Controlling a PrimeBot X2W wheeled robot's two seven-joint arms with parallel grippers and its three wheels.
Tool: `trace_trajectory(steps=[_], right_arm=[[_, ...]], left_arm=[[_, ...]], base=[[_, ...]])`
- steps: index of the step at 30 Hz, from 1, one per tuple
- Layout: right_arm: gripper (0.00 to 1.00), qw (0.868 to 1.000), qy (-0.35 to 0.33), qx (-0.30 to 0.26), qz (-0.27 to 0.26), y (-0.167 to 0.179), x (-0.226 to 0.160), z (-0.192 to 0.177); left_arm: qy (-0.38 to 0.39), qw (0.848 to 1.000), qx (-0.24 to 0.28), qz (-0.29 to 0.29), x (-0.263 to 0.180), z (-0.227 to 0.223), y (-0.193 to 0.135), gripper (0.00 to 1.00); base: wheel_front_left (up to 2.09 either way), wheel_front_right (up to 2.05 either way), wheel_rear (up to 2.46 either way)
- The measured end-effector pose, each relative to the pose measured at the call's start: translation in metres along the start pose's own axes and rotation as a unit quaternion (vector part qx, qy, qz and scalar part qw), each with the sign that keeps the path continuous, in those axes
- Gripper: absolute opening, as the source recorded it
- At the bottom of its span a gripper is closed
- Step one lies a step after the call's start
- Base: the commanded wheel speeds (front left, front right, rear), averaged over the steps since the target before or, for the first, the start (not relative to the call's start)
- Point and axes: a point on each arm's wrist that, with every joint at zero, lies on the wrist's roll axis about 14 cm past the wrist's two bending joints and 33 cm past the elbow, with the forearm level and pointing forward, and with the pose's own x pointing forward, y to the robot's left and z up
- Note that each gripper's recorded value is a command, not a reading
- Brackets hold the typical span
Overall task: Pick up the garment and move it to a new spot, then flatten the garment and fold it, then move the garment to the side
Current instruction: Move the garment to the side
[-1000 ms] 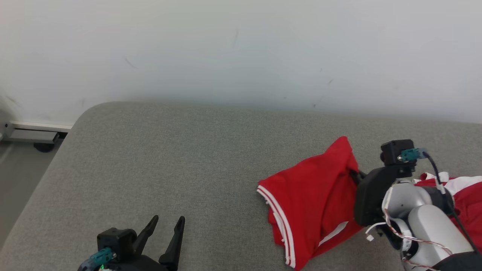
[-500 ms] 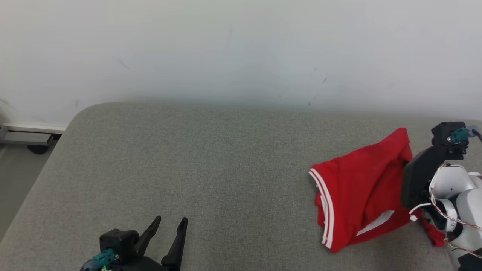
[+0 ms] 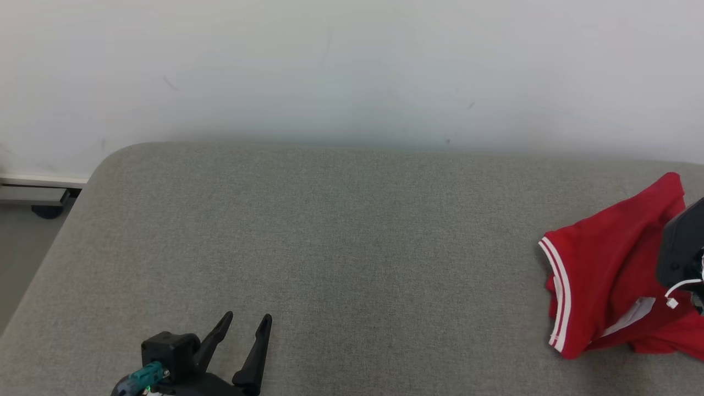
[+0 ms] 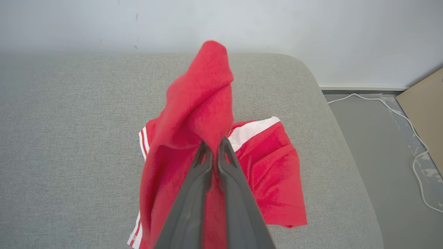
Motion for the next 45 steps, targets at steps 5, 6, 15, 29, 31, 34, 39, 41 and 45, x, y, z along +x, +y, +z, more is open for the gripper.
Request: trace_trajectory(steps=[5, 6, 15, 29, 31, 34, 39, 41, 45], right_arm=[[0.00, 1.000, -0.010, -0.003, -0.028, -0.019, -0.001, 0.009], [0.00, 0.999, -0.008, -0.005, -0.036, -0.024, -0.001, 0.009], [0.00, 0.996, -0.016, -0.015, -0.092, -0.056, 0.003, 0.019], [1.00, 0.983, 0.004, -0.059, -0.175, -0.094, 0.012, 0.004], [1.00, 0.981, -0.003, -0.069, -0.183, -0.095, 0.013, 0.006], [1.00, 0.981, -0.019, -0.075, -0.180, -0.090, 0.013, 0.012], [1.00, 0.982, -0.057, -0.082, -0.161, -0.072, 0.015, 0.027], [1.00, 0.982, -0.080, -0.083, -0.149, -0.063, 0.015, 0.034], [1.00, 0.983, -0.126, -0.071, -0.110, -0.045, 0.014, 0.046]], left_arm=[[0.005, 1.000, 0.000, -0.004, 0.003, -0.002, -0.001, 1.00], [0.006, 1.000, 0.000, -0.005, 0.004, -0.003, -0.001, 1.00], [0.017, 1.000, 0.002, -0.005, 0.009, -0.007, 0.003, 1.00], [0.027, 1.000, 0.007, -0.006, 0.024, -0.007, 0.009, 1.00], [0.028, 1.000, 0.007, -0.005, 0.025, -0.007, 0.009, 1.00], [0.026, 1.000, 0.009, -0.005, 0.027, -0.005, 0.010, 1.00], [0.029, 1.000, 0.009, -0.004, 0.027, -0.007, 0.011, 1.00], [0.028, 1.000, 0.010, -0.004, 0.027, -0.005, 0.010, 1.00], [0.018, 1.000, 0.013, -0.002, 0.028, 0.002, 0.011, 1.00]], base=[[0.00, 0.00, 0.00], [0.00, 0.00, 0.00], [0.00, 0.00, 0.00], [0.00, 0.00, 0.00], [0.00, 0.00, 0.00], [0.00, 0.00, 0.00], [0.00, 0.00, 0.00], [0.00, 0.00, 0.00], [0.00, 0.00, 0.00]])
